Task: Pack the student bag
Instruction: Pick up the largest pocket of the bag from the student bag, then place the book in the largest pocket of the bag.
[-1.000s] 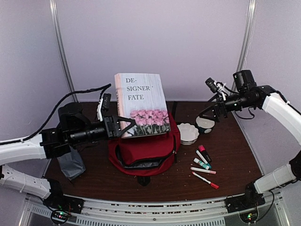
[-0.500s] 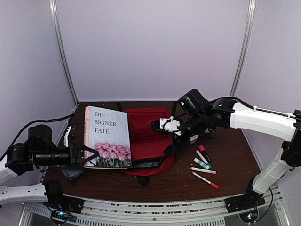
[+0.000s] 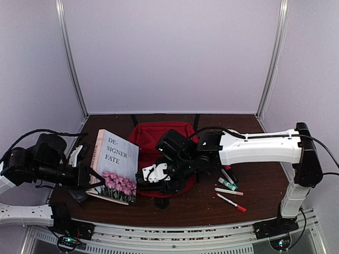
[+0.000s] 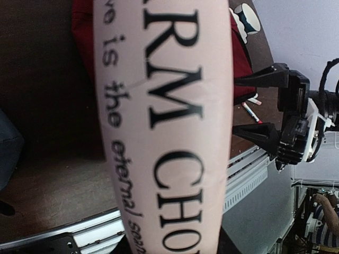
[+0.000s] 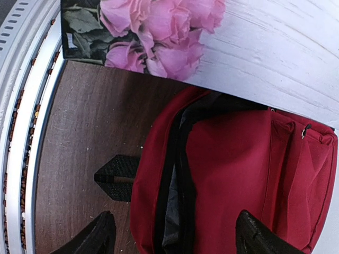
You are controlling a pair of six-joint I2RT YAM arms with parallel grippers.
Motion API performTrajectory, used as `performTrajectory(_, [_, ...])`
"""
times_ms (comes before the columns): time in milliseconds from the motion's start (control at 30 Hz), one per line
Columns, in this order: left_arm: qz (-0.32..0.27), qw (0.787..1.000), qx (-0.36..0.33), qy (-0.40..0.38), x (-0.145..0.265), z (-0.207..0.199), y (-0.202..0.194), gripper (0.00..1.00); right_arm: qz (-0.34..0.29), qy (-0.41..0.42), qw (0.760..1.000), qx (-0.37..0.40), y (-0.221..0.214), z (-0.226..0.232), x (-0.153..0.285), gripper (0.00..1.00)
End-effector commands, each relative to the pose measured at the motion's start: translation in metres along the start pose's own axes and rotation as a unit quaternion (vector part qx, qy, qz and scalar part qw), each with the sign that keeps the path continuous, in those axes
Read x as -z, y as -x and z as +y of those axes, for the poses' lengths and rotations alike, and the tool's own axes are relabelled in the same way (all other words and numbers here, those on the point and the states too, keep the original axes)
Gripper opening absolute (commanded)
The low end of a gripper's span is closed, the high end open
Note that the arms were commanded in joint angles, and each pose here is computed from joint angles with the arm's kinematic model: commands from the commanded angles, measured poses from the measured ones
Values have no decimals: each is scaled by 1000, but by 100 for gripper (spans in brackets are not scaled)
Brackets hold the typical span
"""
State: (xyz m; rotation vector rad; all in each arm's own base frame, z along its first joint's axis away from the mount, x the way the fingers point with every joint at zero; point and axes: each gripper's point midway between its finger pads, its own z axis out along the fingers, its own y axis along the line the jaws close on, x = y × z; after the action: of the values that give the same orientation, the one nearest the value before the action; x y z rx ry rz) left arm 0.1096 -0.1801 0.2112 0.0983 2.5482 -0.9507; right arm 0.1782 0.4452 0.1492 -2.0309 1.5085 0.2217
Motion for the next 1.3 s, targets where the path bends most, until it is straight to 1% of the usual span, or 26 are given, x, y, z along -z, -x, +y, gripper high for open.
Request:
performTrajectory(0, [-2, 1000, -9, 7, 16, -1, 2, 33, 15, -37, 999, 20, 11, -13, -12, 75])
performTrajectory(133, [0, 1000, -4, 8, 20, 0, 1, 33, 46, -69, 997, 10, 8, -29, -31, 66])
performTrajectory(200, [6, 1000, 1, 6, 21, 0, -2, 33, 65, -87, 994, 3, 2, -37, -40, 58])
performTrajectory(267, [13, 1000, 5, 5, 21, 1, -5, 33, 69, -102, 992, -12, 1, -47, -39, 45])
performTrajectory(333, [15, 1000, 7, 4, 21, 2, -7, 33, 57, -111, 992, -35, 4, -58, -34, 33])
performTrajectory(367, [18, 1000, 7, 4, 20, 2, -8, 33, 50, -115, 991, -44, 6, -66, -29, 25])
performTrajectory(433, [25, 1000, 3, 0, 18, 0, -10, 33, 43, -127, 989, -66, 9, -84, -17, 6])
performTrajectory(467, [30, 1000, 1, -4, 16, -2, -11, 33, 38, -132, 987, -79, 10, -94, -10, 0])
performTrajectory(633, [79, 996, -13, -49, 2, -22, -23, 31, -2, -168, 975, -146, 14, -150, 29, 0])
performTrajectory(733, [95, 993, -19, -63, -5, -27, -27, 30, -22, -193, 964, -181, 15, -180, 52, 0])
performTrajectory(867, [115, 984, -19, -137, -13, -52, -33, 30, -56, -219, 949, -220, 21, -208, 79, 0])
performTrajectory(1167, [143, 967, -30, -208, -43, -82, -34, 29, -96, -202, 942, -249, 37, -212, 95, 0])
performTrajectory(1200, [142, 964, -35, -223, -46, -88, -33, 28, -100, -196, 943, -248, 39, -209, 97, 0])
performTrajectory(1267, [147, 950, -34, -272, -53, -104, -32, 29, -110, -183, 945, -246, 42, -203, 101, 0])
